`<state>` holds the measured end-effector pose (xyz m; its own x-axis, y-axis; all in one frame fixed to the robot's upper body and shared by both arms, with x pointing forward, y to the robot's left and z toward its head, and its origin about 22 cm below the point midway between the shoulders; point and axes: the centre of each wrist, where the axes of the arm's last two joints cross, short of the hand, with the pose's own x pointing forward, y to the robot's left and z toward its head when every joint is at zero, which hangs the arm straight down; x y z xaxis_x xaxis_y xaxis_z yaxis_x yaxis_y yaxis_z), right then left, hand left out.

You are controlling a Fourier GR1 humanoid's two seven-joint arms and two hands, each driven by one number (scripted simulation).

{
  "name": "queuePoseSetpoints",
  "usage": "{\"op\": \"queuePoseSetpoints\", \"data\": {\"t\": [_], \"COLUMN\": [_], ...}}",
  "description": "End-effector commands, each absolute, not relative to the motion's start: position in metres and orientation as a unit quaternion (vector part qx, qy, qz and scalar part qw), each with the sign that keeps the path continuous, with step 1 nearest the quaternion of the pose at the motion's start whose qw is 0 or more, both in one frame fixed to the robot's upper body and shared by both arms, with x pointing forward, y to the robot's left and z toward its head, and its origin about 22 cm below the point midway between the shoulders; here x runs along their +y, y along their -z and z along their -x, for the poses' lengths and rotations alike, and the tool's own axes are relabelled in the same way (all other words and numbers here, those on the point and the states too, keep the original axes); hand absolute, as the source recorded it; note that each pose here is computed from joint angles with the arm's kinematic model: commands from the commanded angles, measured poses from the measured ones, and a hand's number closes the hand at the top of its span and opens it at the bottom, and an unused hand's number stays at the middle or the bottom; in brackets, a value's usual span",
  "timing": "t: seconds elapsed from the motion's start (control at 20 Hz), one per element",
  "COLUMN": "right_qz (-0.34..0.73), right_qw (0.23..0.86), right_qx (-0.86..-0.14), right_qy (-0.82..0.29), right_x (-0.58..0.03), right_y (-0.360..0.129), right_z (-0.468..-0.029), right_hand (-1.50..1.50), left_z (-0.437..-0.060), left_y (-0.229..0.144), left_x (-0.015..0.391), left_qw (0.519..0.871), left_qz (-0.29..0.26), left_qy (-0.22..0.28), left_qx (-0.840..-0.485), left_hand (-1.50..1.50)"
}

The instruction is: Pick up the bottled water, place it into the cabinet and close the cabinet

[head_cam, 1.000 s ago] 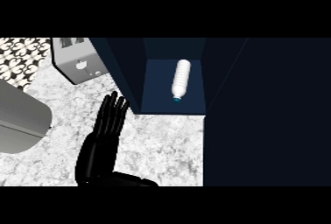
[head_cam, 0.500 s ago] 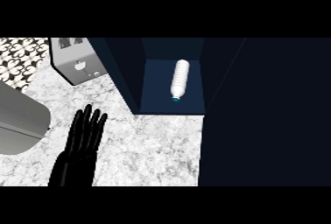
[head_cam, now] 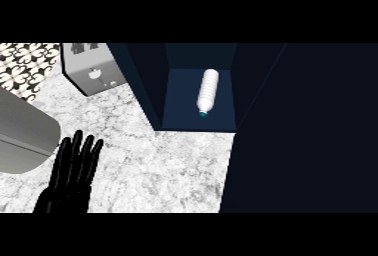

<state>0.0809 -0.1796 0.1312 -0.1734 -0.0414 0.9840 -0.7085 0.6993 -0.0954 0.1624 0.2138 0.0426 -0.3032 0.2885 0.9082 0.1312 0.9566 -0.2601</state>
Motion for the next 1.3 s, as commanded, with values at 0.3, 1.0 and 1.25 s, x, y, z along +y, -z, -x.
{"op": "queuePoseSetpoints", "data": {"t": [0.3,1.0,1.25], "right_qz": [-0.259,-0.246,-0.246], "right_qw": [0.511,0.490,0.494], "right_qx": [-0.745,-0.745,-0.736], "right_qy": [-0.342,-0.382,-0.393], "right_x": [-0.124,-0.106,-0.106], "right_y": [-0.161,-0.167,-0.167], "right_z": [-0.093,-0.117,-0.121], "right_hand": [1.50,1.50,1.50], "left_z": [-0.157,-0.143,-0.151], "left_y": [-0.047,-0.044,-0.054], "left_x": [0.244,0.257,0.263], "left_qw": [0.570,0.576,0.561], "left_qz": [0.128,0.146,0.146], "left_qy": [-0.075,-0.068,-0.071], "left_qx": [-0.808,-0.801,-0.812], "left_hand": [-1.50,-1.50,-1.50]}}
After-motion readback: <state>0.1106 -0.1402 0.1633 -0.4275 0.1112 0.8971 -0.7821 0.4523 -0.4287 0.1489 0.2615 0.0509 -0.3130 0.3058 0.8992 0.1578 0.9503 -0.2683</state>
